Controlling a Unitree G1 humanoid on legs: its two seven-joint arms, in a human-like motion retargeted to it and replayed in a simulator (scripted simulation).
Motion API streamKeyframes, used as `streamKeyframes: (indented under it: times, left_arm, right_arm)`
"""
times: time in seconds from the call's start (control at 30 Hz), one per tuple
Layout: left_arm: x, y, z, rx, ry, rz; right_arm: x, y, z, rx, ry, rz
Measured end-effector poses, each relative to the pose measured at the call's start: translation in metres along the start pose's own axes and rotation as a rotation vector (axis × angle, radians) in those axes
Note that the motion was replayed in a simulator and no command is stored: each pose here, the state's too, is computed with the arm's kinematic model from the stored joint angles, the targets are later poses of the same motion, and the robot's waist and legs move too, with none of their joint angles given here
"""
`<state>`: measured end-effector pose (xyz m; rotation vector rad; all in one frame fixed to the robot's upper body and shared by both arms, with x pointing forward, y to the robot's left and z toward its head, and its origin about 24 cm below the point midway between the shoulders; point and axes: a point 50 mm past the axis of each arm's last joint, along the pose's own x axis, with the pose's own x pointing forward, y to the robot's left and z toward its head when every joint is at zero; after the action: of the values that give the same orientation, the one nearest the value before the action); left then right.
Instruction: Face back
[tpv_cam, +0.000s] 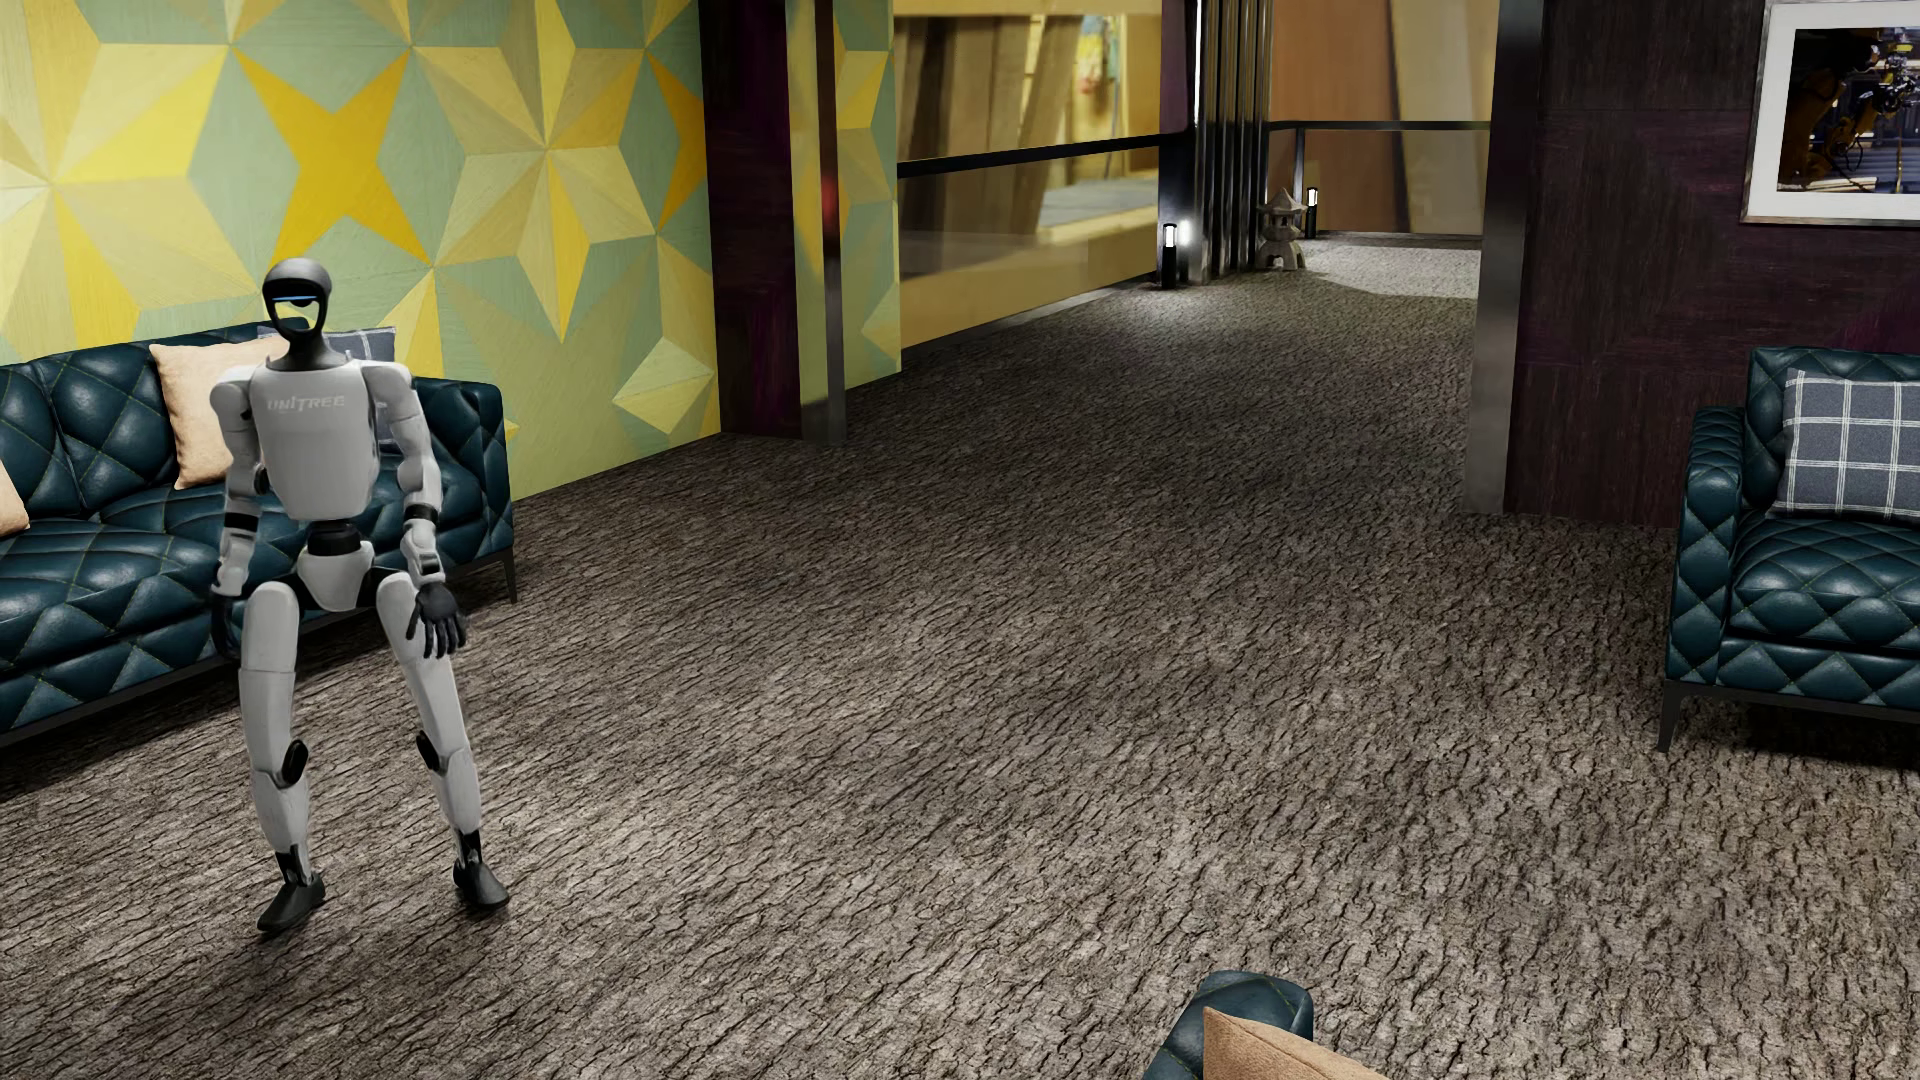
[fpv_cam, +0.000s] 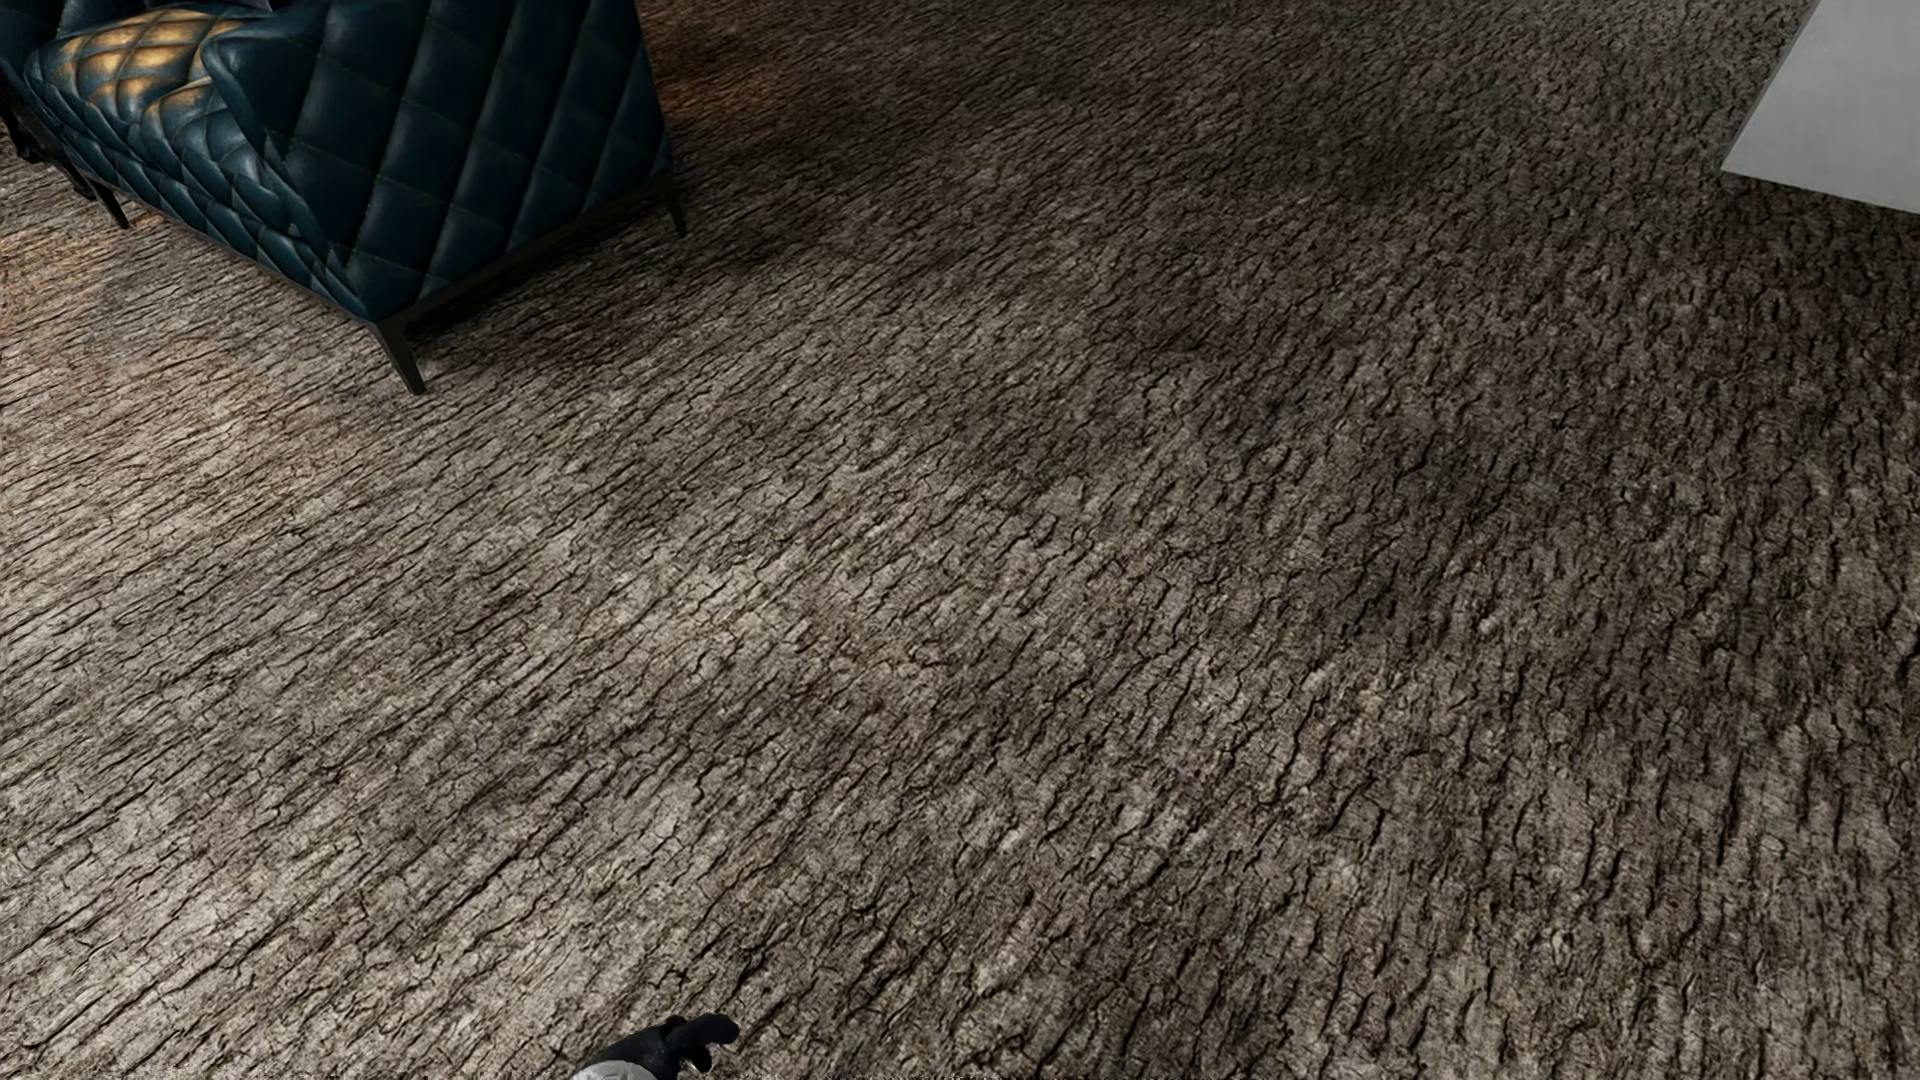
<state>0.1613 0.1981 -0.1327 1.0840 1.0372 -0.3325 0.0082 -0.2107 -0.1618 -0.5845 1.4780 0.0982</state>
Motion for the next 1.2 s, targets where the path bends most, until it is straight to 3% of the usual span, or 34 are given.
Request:
streamKeyframes:
  times: [0.13, 0.27, 0.5, 0.63, 0.77, 1.0, 1.1, 1.2]
  left_arm:
    - [-0.003, 0.019, 0.037, -0.033, -0.137, 0.088]
    - [-0.008, -0.001, 0.048, -0.107, -0.169, 0.017]
    - [-0.011, -0.059, -0.011, -0.034, 0.09, -0.234]
    - [-0.017, -0.068, -0.046, -0.063, 0.198, -0.243]
    - [-0.014, -0.052, -0.061, -0.066, 0.217, -0.191]
    - [-0.003, -0.002, 0.014, -0.003, -0.057, -0.011]
    - [-0.012, -0.009, 0.049, -0.009, -0.206, -0.001]
    - [-0.017, -0.019, 0.06, 0.126, -0.274, -0.048]
  right_arm:
    - [0.0, -0.001, 0.0, 0.0, -0.007, 0.003]
    - [-0.001, -0.023, 0.029, 0.004, -0.124, -0.091]
    - [-0.014, -0.059, 0.084, -0.01, -0.356, -0.241]
    - [-0.017, -0.06, 0.097, -0.015, -0.408, -0.25]
    - [-0.012, -0.046, 0.08, 0.006, -0.342, -0.204]
    - [-0.001, -0.015, 0.028, -0.041, -0.108, -0.073]
    - [0.003, -0.028, 0.023, -0.109, -0.072, -0.089]
    - [0.001, -0.053, 0.04, -0.078, -0.141, -0.179]
